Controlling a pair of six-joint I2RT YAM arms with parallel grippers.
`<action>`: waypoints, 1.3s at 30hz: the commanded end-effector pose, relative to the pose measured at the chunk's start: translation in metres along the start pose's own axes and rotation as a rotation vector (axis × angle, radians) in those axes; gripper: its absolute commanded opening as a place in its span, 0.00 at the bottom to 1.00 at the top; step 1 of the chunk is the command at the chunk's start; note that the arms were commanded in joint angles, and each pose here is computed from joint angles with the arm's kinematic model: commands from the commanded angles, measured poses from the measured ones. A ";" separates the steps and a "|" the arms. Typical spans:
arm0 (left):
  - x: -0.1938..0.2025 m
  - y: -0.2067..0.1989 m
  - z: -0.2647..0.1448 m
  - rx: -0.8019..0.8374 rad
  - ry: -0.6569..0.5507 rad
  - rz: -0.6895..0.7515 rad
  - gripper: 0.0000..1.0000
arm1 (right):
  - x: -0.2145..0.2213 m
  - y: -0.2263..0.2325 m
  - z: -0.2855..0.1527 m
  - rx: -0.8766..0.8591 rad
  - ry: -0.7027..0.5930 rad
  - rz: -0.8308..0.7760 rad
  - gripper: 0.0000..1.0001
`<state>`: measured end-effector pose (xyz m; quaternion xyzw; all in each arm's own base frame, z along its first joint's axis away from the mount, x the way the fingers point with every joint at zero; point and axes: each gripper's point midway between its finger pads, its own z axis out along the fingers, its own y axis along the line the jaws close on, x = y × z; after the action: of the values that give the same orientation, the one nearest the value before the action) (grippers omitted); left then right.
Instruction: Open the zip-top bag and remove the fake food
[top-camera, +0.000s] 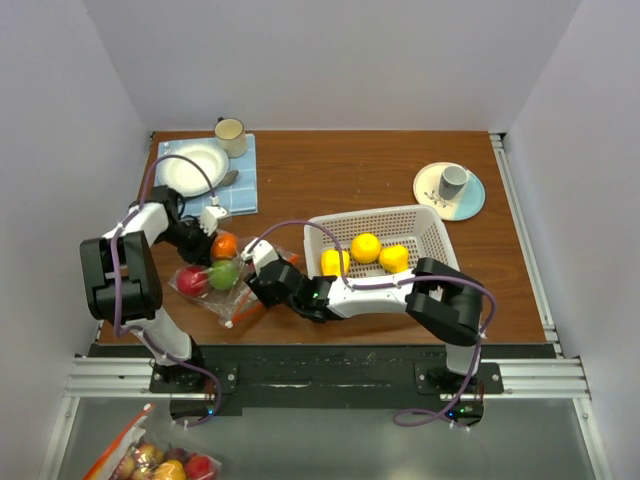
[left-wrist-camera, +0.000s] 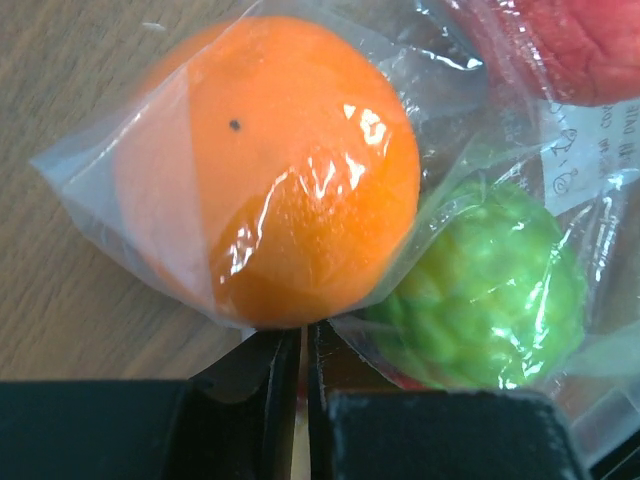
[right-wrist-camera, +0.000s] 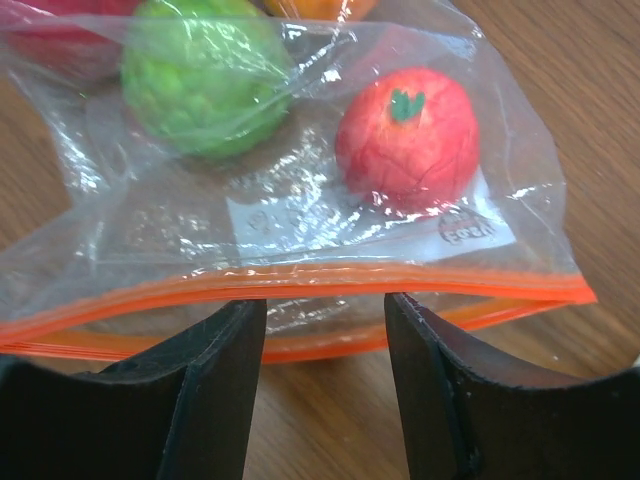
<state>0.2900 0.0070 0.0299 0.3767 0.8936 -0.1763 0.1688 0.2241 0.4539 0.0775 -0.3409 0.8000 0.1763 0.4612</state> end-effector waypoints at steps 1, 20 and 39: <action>-0.001 0.002 -0.003 -0.043 0.001 0.022 0.12 | -0.030 0.020 0.006 -0.065 -0.083 0.064 0.58; -0.017 -0.065 0.041 0.058 0.072 0.085 0.12 | -0.026 0.043 0.040 -0.126 -0.152 0.094 0.99; 0.003 -0.067 0.056 0.068 0.160 0.107 0.08 | 0.004 0.044 0.043 -0.145 -0.099 0.111 0.63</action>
<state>0.2570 -0.0725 0.0135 0.4423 0.8673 -0.1869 0.1316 0.2237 0.5109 0.0341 -0.3315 0.7851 0.2522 0.4584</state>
